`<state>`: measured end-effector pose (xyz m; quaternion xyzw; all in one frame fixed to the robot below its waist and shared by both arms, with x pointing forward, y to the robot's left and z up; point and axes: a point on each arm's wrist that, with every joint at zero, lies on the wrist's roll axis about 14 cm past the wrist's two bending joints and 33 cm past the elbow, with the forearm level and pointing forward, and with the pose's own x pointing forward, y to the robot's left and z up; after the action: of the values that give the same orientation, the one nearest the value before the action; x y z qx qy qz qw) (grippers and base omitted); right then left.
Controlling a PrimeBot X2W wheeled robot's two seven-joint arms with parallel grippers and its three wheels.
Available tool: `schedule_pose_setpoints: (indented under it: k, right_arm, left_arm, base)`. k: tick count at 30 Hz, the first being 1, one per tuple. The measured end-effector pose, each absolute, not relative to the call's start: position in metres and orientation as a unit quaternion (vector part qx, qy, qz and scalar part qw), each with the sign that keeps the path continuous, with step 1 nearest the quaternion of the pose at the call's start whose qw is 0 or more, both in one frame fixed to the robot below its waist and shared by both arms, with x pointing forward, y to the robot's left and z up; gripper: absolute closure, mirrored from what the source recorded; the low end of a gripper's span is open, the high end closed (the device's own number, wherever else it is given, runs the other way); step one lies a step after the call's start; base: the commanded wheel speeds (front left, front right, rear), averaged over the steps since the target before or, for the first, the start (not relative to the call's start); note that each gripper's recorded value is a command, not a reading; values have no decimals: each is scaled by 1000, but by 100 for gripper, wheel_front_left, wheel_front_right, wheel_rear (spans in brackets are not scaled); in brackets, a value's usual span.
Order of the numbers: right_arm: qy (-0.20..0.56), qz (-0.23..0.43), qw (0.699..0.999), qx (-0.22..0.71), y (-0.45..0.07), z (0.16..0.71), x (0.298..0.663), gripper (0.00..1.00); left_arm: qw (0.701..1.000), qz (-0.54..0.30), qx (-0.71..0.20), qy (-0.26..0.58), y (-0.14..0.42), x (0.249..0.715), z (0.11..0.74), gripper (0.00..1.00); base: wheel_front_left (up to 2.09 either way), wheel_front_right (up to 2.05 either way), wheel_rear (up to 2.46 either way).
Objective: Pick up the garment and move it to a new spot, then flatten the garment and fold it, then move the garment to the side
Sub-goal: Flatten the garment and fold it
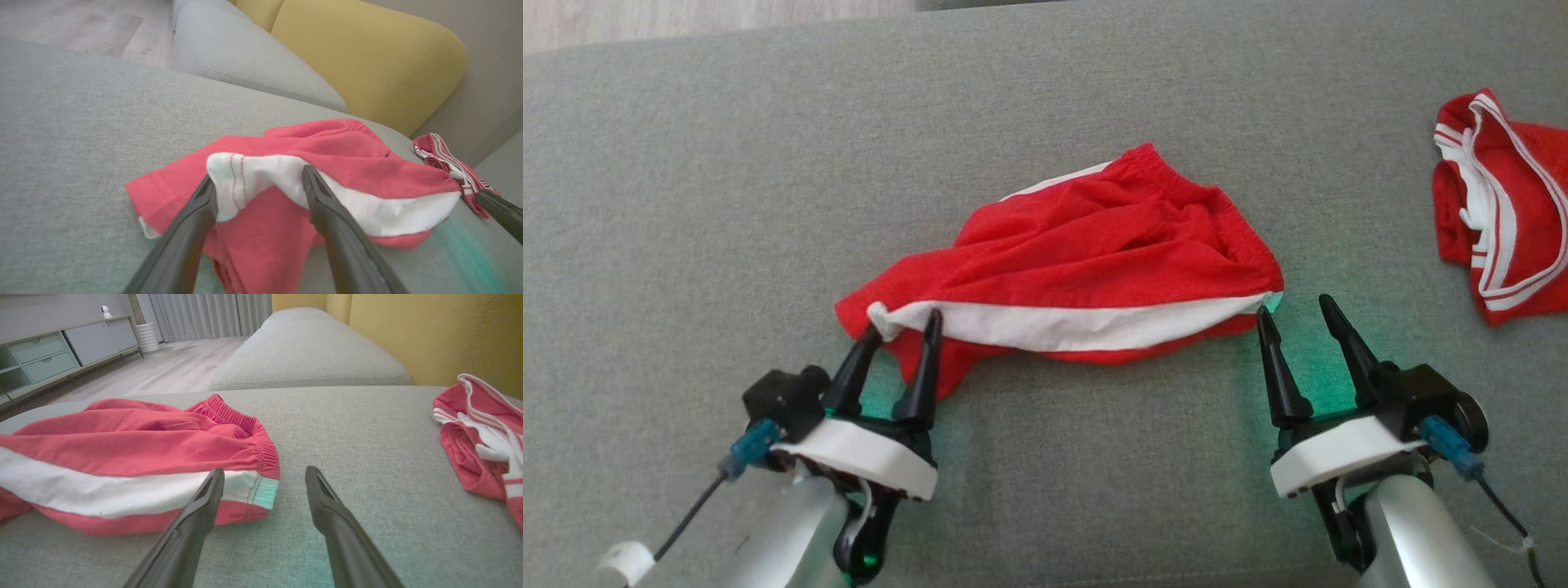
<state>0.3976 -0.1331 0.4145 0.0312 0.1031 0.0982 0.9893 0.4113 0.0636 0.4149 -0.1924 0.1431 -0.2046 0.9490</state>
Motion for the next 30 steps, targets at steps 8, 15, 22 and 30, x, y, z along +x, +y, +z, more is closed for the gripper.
schedule_pose_setpoints:
  k: [8,15,22,30]
  right_arm:
    - [98,104,989,31,-129,418,400,0]
    - [93,106,989,34,-127,421,402,0]
    - [90,109,989,38,-125,424,402,0]
    - [85,110,990,37,-124,428,401,0]
  left_arm:
    - [945,-231,-184,139,54,404,421,0]
    - [947,-219,-183,146,62,393,415,0]
    - [946,-216,-183,158,64,379,408,0]
    - [947,-220,-180,151,63,379,413,0]
  base:
    - [0,0,0]
    - [0,0,0]
    - [0,0,0]
    - [0,0,0]
